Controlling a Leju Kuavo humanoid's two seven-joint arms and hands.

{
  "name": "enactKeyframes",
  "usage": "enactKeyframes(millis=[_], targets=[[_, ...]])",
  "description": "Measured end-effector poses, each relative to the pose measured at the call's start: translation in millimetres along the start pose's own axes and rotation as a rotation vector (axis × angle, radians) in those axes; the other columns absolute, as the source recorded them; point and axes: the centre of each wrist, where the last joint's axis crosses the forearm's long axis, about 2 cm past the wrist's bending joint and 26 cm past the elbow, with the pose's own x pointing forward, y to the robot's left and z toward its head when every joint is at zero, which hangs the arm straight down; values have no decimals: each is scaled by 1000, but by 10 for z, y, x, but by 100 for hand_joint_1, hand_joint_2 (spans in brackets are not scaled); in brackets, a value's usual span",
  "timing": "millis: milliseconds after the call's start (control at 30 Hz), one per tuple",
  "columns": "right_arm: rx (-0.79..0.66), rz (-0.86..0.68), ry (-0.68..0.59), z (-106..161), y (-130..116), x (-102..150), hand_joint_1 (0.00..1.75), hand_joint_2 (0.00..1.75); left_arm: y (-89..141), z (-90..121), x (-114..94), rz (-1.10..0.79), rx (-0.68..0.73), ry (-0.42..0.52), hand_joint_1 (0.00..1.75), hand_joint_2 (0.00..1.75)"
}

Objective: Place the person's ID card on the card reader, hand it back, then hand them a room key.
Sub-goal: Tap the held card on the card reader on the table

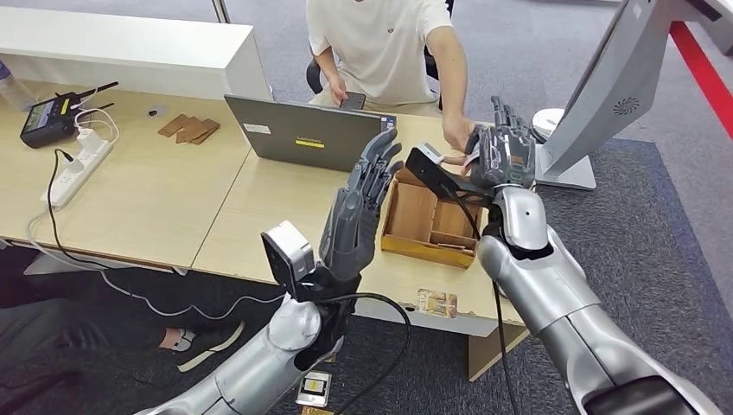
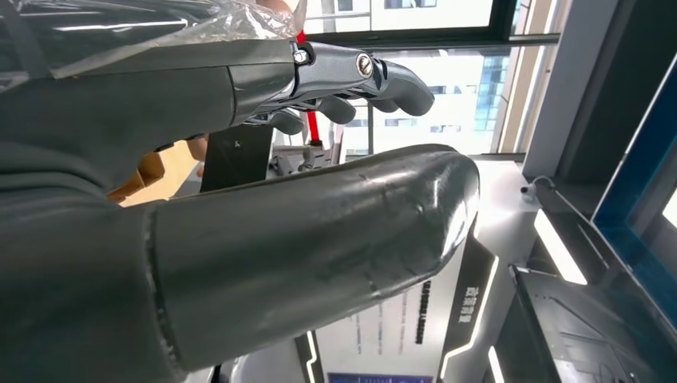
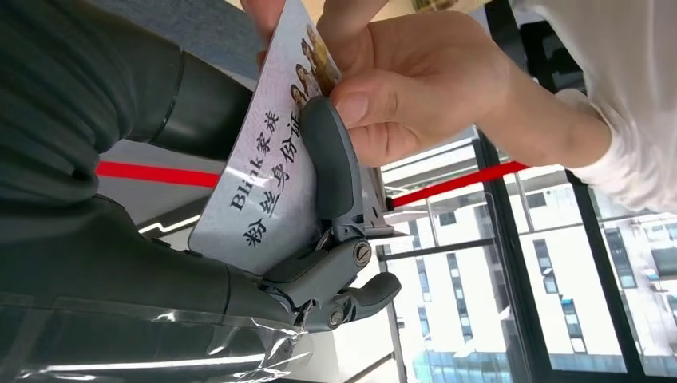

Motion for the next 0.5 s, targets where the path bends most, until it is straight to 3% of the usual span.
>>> enactKeyframes(millis=[33,167,500], targets=[[11,4,7,-1,20,-18,158,175,-2,2,-7,1,-1,2,0,0],[45,10,29,7,88,-78,6,175,-11,12,-32,5,-10,12,0,0],[47,2,49,34,163,-114,0,175,-7,32,-69,-4,-16,24,0,0]])
